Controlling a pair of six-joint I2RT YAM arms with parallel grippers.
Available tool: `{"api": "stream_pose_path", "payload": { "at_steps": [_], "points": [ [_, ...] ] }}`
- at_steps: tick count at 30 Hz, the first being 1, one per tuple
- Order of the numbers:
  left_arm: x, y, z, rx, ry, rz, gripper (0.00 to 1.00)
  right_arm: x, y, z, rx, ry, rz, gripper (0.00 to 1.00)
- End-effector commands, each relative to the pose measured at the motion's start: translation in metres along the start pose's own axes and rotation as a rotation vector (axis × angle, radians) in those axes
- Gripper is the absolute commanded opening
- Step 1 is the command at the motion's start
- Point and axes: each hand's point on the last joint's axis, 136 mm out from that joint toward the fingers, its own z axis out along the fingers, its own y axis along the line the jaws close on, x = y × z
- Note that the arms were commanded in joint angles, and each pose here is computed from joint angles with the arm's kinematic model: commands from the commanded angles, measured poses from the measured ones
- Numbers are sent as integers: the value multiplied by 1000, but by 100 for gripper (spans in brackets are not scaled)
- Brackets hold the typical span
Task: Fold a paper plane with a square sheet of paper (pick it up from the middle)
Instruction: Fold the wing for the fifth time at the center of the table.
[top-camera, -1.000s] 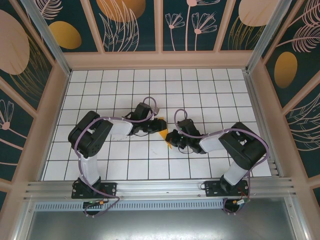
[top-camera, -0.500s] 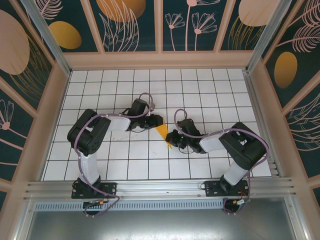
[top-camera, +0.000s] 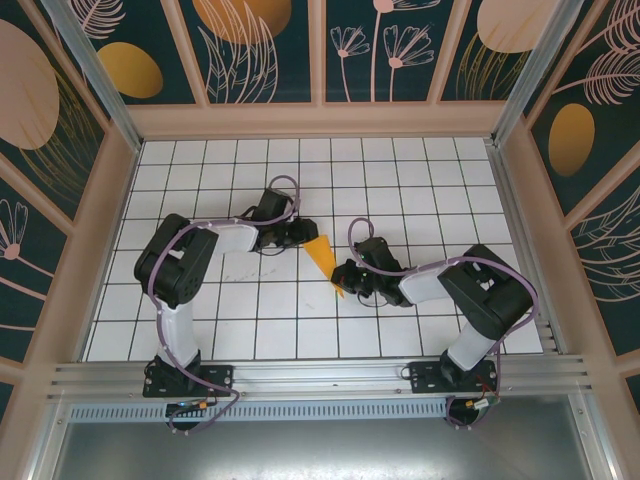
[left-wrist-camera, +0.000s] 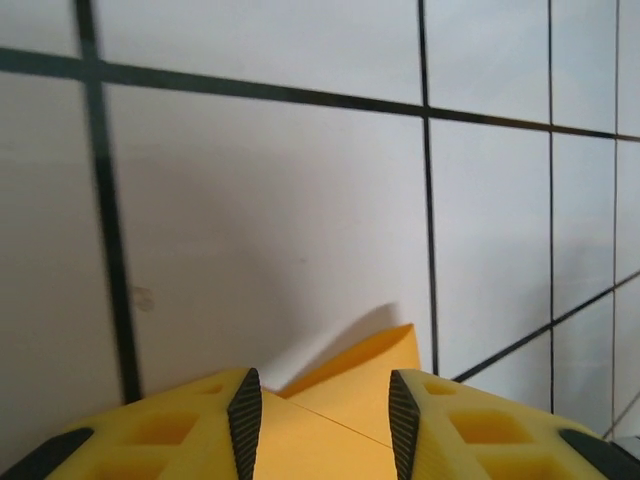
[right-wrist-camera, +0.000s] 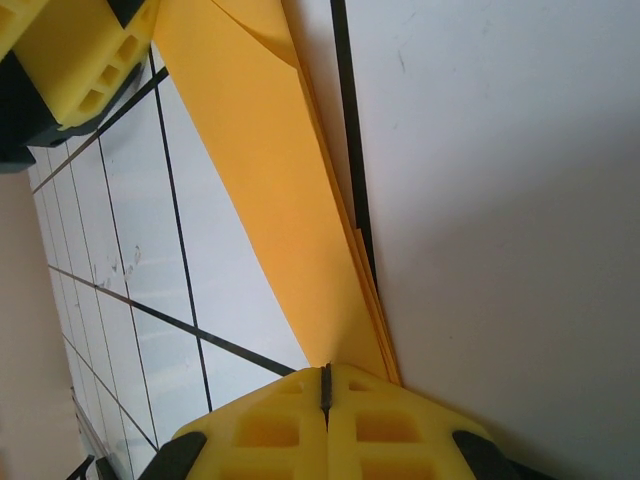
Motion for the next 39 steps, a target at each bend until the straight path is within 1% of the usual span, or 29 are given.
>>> {"api": "stream_pose_path", "payload": {
  "at_steps": [1, 5, 8, 10, 11, 13, 17, 19, 21, 23, 28, 31, 36, 39],
  "points": [
    [-18, 40, -19, -182, -69, -3, 42, 63, -96, -14, 330, 202, 102, 0],
    [-25, 26, -38, -162, -103, 14, 43, 64, -91, -13, 320, 204, 93, 0],
    [-21, 5, -53, -65, -114, 11, 43, 65, -89, -14, 316, 197, 98, 0],
    [-6, -4, -57, 17, -99, -11, 41, 65, -87, -14, 307, 193, 98, 0],
    [-3, -19, -65, 82, -107, -3, 40, 66, -86, -15, 305, 194, 97, 0],
    [14, -38, -65, 159, -77, 17, 39, 69, -84, -16, 300, 191, 99, 0],
    [53, -66, -49, 216, 12, 67, 39, 72, -81, -18, 288, 177, 100, 0],
    [67, -70, -41, 235, 39, 62, 38, 72, -79, -19, 287, 173, 94, 0],
    [78, -60, -31, 237, 66, 33, 38, 73, -81, -19, 293, 172, 95, 0],
    [80, -55, -27, 238, 59, 38, 38, 74, -81, -19, 291, 174, 96, 0],
    [80, -17, -9, 79, 41, 34, 38, 76, -85, -19, 305, 182, 92, 0],
    [75, -2, -3, 28, 27, 7, 37, 77, -87, -21, 314, 186, 92, 0],
    [56, 18, -12, -24, -15, -46, 37, 78, -91, -24, 334, 188, 92, 0],
    [43, 26, -20, -48, -43, -48, 38, 79, -92, -24, 340, 192, 90, 0]
  ]
}}
